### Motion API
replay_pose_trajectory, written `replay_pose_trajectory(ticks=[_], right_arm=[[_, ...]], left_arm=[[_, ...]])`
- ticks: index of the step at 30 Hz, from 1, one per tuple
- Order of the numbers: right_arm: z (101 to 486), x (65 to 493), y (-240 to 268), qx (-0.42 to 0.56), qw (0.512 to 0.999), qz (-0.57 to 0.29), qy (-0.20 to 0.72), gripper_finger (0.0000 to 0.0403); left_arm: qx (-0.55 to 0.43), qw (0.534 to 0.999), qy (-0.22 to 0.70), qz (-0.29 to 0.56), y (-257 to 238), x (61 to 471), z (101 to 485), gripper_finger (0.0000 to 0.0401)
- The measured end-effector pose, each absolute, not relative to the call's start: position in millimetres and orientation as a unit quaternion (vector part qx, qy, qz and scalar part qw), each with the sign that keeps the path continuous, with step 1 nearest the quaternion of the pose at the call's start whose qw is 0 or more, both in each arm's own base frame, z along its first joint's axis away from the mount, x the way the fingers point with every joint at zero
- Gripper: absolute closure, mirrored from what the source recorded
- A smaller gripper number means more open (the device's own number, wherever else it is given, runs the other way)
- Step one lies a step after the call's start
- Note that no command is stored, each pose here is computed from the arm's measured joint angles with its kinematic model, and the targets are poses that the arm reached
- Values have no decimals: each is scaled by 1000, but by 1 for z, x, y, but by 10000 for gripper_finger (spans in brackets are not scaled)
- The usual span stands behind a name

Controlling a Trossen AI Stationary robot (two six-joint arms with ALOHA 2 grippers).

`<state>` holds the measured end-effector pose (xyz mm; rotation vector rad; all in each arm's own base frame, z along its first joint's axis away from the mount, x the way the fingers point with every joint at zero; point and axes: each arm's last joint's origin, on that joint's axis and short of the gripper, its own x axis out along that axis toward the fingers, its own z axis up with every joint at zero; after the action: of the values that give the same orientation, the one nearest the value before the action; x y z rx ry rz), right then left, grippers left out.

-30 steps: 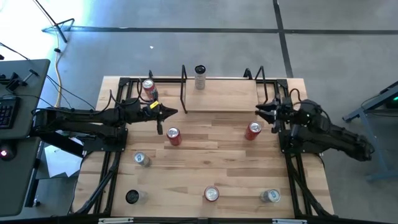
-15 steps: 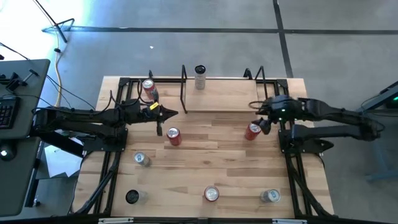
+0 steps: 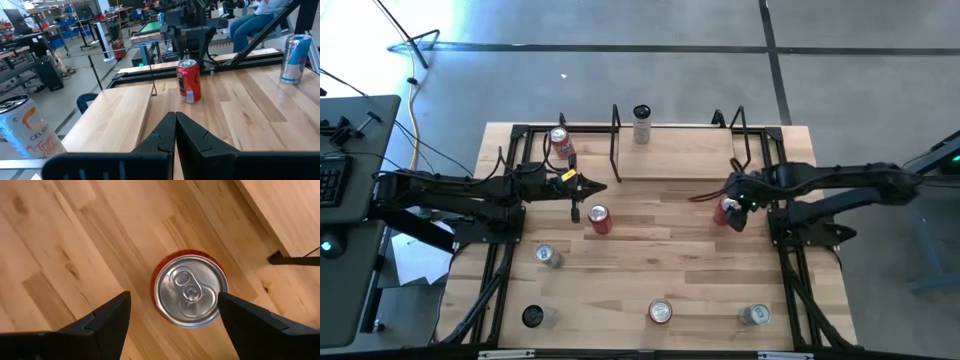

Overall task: Place canned beverage on shelf
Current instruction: Put the right red soda can on the shelf

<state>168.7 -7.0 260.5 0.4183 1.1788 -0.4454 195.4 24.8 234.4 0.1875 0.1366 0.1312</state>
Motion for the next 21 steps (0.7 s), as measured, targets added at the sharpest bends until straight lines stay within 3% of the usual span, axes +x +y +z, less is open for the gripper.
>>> replay_pose_trajectory(ticks=[13,21], right_arm=[[248,186,-9,158,771,-212,579,102],[284,189,-9,164,784,-210,560,101]], left_arm=[[91,991,68,66,25,195,234,398],[90,991,68,66,25,195,234,398]])
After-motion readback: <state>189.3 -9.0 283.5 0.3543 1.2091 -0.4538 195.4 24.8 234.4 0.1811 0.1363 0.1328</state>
